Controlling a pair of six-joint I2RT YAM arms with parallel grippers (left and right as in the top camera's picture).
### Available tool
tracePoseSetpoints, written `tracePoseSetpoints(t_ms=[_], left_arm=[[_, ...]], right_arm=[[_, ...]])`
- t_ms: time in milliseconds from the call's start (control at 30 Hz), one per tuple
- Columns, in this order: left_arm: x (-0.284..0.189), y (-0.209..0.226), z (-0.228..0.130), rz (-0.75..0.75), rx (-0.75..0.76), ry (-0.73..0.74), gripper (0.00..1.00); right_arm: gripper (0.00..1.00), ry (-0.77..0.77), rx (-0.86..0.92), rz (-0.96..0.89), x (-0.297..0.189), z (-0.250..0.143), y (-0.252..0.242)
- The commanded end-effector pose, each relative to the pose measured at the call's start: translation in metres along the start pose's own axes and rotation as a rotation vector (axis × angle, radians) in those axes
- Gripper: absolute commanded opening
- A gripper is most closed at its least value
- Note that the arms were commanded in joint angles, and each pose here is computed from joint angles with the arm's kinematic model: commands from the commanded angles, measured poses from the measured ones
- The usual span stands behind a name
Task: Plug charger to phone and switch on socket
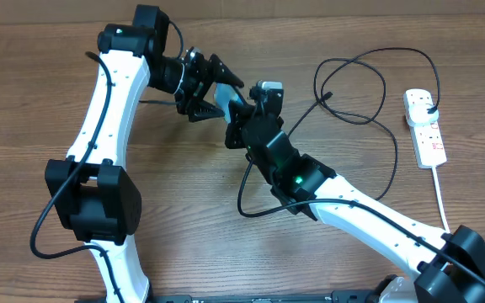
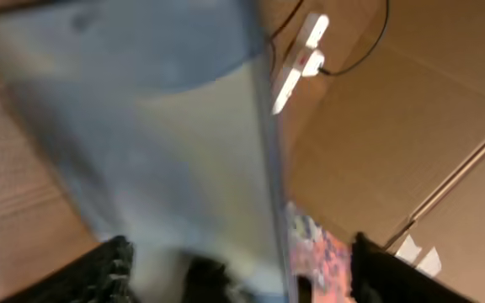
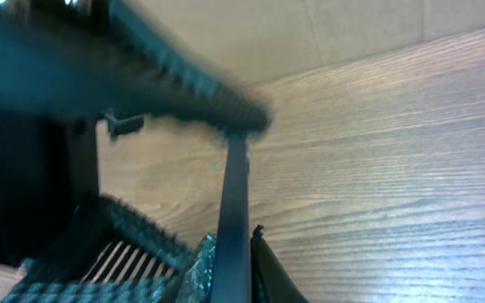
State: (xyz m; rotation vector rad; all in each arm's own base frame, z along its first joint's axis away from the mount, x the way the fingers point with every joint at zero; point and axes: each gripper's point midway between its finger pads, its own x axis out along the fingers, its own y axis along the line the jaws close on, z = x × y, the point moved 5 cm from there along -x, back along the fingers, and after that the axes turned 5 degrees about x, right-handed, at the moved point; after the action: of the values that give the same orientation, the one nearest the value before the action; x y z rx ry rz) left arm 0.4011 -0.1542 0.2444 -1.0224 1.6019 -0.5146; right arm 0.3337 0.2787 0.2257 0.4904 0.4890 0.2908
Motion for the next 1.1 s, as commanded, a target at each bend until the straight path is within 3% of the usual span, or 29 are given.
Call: tracePoseSetpoints(t_ms=[0, 133, 300, 433, 600, 733, 900, 1067], left_arm=[[-0.018, -0.006, 0.010, -0.035, 0.045, -0.063, 1.00], [-0.050, 0.005, 0.030, -0.073, 0.028, -0.145, 1.00], [-0.099, 0.010, 0.033, -0.246, 0.101, -0.171, 1.00], [-0.142, 0.018, 0.020, -0.279, 0.175, -0.249, 1.00], [-0.189, 0.035, -0.012, -0.090, 0.214, -0.423, 1.00], [-0.217, 0.031, -0.065, 0.073, 0.324, -0.538, 0.98], [-0.234, 0.036, -0.151, 0.395, 0.336, -0.678, 0.95], [-0.240, 0.054, -0.223, 0.575, 0.249, -0.911, 1.00]], right_arm=[[0.08, -0.037, 0.000, 0.029, -0.010, 0.020, 0.011], [0.04, -0.037, 0.005, -0.025, -0.030, 0.040, -0.006], [0.04, -0.105, 0.046, -0.125, -0.069, 0.080, -0.037], [0.04, -0.195, 0.228, -0.248, -0.120, 0.113, -0.077], [0.04, -0.296, 0.540, -0.343, -0.182, 0.132, -0.124], [0.04, -0.252, 0.651, -0.353, -0.203, 0.123, -0.137], [0.04, -0.167, 0.781, -0.361, -0.191, 0.095, -0.146], [0.04, -0.044, 0.846, -0.210, -0.152, 0.067, -0.141]])
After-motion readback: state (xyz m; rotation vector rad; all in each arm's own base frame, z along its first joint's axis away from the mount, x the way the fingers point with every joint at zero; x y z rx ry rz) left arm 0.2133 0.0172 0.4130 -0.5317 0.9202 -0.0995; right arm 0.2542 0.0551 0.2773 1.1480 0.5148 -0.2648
